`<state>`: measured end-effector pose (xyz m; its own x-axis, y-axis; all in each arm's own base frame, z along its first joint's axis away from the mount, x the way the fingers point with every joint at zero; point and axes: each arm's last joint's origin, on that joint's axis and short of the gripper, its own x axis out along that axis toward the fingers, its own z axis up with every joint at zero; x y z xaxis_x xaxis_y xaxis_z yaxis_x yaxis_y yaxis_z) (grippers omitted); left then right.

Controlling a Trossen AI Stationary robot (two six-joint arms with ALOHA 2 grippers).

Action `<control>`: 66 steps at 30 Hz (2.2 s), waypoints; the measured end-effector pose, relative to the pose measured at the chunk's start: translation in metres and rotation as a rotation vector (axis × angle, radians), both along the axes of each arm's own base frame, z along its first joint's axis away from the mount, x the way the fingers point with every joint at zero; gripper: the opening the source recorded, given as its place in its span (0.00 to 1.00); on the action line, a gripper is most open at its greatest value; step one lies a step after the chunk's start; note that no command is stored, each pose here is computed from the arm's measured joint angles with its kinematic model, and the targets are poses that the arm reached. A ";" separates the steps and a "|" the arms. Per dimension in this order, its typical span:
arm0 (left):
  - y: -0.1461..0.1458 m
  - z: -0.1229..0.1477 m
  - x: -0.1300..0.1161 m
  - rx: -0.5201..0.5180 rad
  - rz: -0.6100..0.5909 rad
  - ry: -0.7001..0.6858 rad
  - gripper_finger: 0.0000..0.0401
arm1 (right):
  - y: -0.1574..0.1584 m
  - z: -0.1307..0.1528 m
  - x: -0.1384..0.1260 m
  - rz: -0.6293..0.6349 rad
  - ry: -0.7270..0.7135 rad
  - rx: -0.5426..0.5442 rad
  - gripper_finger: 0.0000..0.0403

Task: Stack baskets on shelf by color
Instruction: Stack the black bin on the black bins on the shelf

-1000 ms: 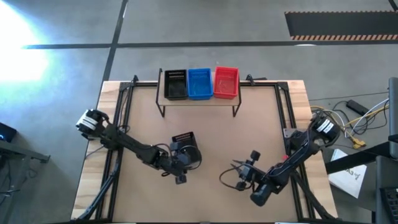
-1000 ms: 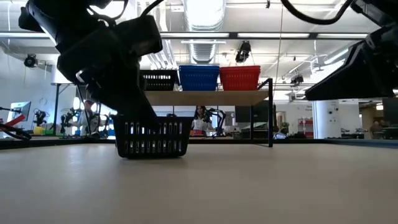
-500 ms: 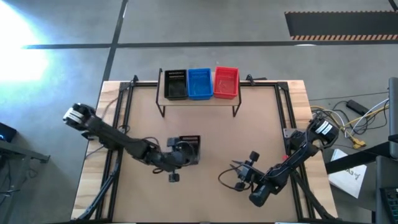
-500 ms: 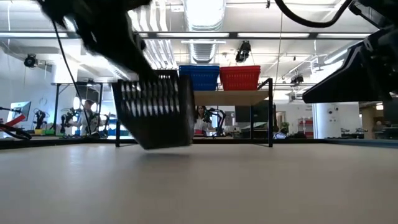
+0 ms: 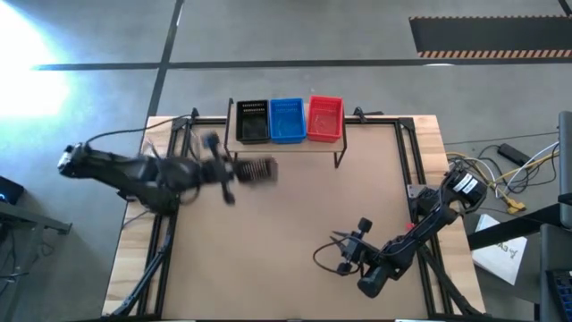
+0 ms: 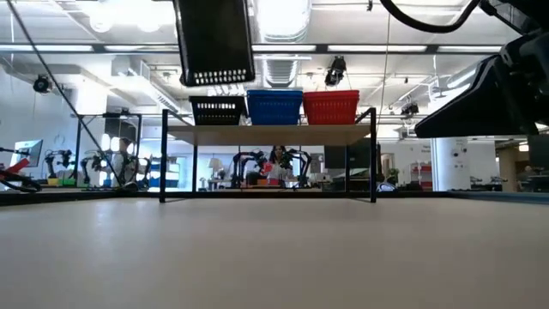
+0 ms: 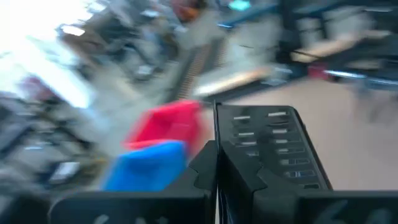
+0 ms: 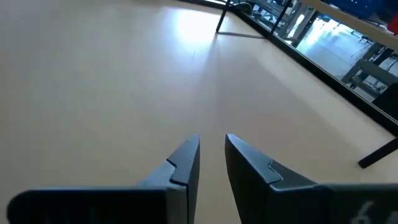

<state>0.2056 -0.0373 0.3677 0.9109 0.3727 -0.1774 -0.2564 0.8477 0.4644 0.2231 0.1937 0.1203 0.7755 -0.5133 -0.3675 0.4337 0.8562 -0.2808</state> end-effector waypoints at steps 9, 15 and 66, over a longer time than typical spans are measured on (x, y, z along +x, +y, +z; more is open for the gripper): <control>0.055 0.033 -0.021 0.258 -0.040 -0.099 0.00 | 0.002 0.003 0.002 -0.014 -0.031 -0.002 0.16; 0.077 0.014 0.000 0.468 0.013 0.102 0.00 | 0.001 0.004 0.002 -0.024 -0.047 -0.012 0.16; 0.071 -0.200 0.074 0.058 -0.057 1.188 0.29 | 0.002 0.010 0.012 -0.050 -0.097 0.037 0.15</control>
<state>0.2795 0.0341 0.1676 0.2026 0.3721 -0.9058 0.3978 0.8139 0.4234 0.2350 0.1952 0.1302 0.7821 -0.5397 -0.3114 0.4999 0.8418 -0.2036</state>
